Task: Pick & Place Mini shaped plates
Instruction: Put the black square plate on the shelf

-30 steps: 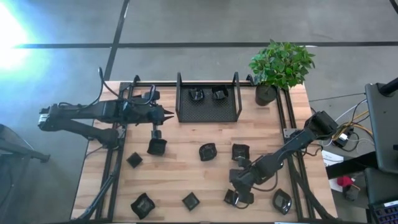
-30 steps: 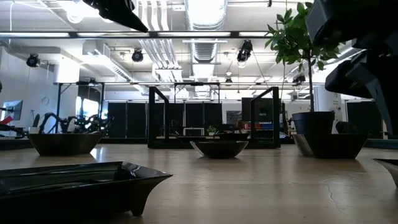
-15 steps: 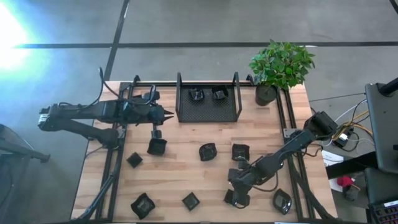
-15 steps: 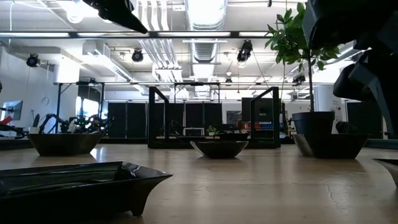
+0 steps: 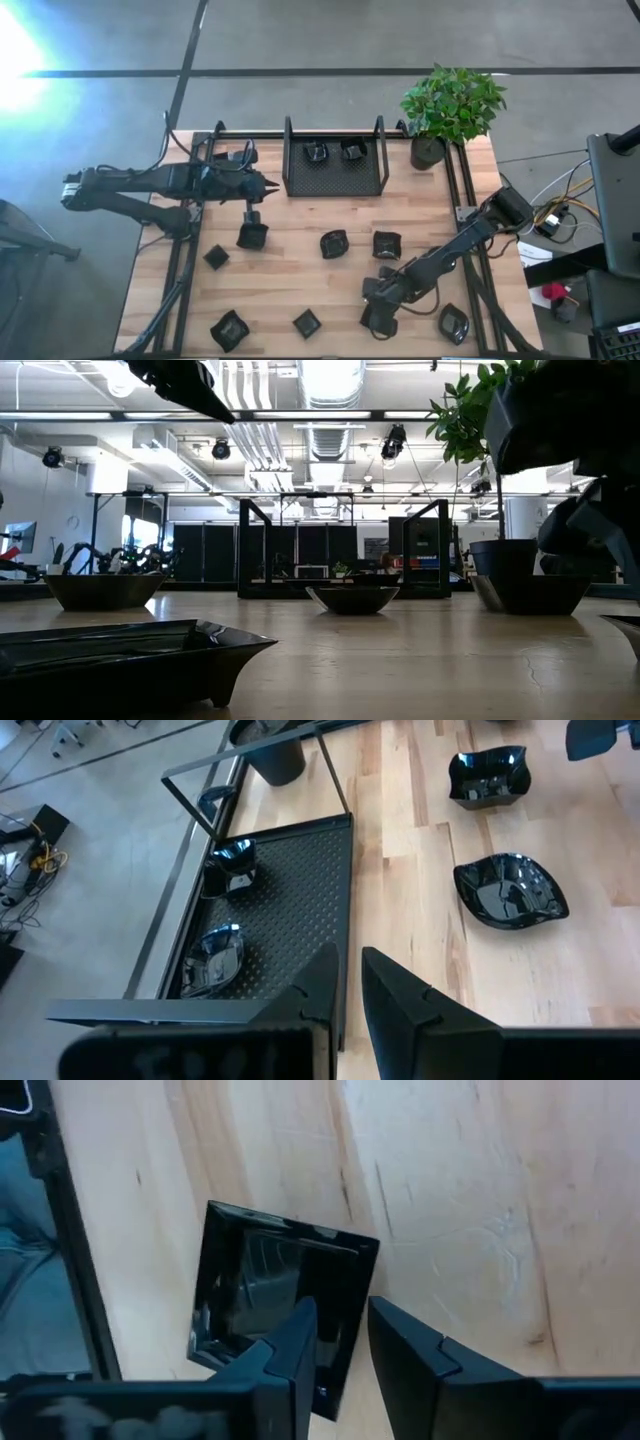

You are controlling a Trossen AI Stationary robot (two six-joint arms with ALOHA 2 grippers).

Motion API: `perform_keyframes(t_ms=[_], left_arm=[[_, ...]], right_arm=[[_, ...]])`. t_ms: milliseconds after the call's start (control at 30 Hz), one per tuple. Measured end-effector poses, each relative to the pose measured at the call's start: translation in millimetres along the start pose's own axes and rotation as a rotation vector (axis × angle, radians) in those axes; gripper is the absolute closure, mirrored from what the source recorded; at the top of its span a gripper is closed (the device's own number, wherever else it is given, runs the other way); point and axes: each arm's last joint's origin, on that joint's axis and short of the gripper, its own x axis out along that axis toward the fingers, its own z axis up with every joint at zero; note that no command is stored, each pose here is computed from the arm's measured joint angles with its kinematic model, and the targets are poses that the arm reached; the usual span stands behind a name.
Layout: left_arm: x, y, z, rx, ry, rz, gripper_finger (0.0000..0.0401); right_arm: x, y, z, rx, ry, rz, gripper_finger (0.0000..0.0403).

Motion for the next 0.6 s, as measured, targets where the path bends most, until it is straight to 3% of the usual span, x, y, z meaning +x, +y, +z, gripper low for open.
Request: perform_keyframes(t_ms=[433, 600], left_arm=[[0.4, -0.3, -0.6, 0.003, 0.002, 0.0, 0.036], [0.4, -0.3, -0.6, 0.003, 0.002, -0.001, 0.036]], right_arm=[[0.2, 0.0, -0.1, 0.001, 0.003, 0.002, 0.0389], [0.2, 0.0, -0.1, -0.019, 0.001, 0.002, 0.0394]])
